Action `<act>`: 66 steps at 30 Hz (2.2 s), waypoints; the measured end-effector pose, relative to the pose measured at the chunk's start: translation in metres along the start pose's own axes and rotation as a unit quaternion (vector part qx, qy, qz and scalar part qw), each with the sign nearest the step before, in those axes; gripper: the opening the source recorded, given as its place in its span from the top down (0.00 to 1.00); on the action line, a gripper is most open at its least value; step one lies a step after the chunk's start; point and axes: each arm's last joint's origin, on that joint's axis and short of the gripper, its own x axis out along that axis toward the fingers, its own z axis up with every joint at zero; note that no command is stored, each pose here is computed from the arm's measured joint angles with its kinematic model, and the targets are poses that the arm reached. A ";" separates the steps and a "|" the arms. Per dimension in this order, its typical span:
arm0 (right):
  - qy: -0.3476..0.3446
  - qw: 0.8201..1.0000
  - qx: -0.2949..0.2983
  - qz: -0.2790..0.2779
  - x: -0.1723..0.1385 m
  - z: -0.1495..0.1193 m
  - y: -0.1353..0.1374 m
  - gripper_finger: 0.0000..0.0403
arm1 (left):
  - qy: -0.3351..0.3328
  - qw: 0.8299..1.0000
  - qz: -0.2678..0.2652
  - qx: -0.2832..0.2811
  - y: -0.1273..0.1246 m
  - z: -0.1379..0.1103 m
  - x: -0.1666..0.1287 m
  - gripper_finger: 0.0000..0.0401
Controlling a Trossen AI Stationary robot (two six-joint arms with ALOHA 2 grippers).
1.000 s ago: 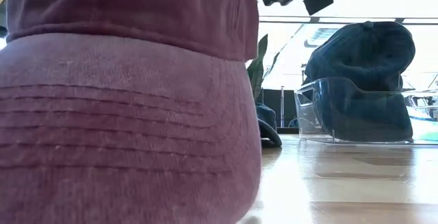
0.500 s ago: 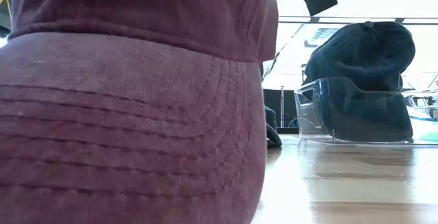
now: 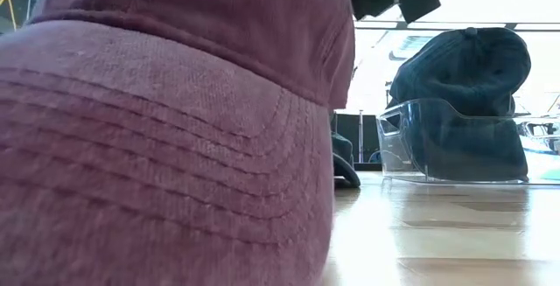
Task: Pick & Place hat
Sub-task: Put the bottom red cap into the left transparent bin
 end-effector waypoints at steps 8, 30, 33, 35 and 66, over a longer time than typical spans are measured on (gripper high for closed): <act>0.000 1.000 -0.021 0.000 0.000 0.000 0.000 0.87 | 0.020 0.999 0.021 -0.016 0.005 -0.004 -0.002 0.83; -0.007 0.999 -0.003 -0.052 -0.005 0.001 -0.012 0.97 | -0.008 0.982 0.040 -0.182 0.027 0.004 -0.018 0.37; 0.000 0.999 0.009 -0.041 -0.005 0.000 -0.011 0.96 | 0.014 0.983 0.007 -0.184 0.025 0.001 -0.019 0.37; 0.003 0.999 0.011 -0.035 -0.005 -0.001 -0.010 0.96 | 0.022 0.985 -0.017 -0.171 0.022 0.002 -0.021 0.37; 0.003 0.998 0.031 -0.062 -0.010 -0.001 -0.019 0.93 | 0.061 0.975 0.037 -0.210 0.035 0.034 0.023 0.48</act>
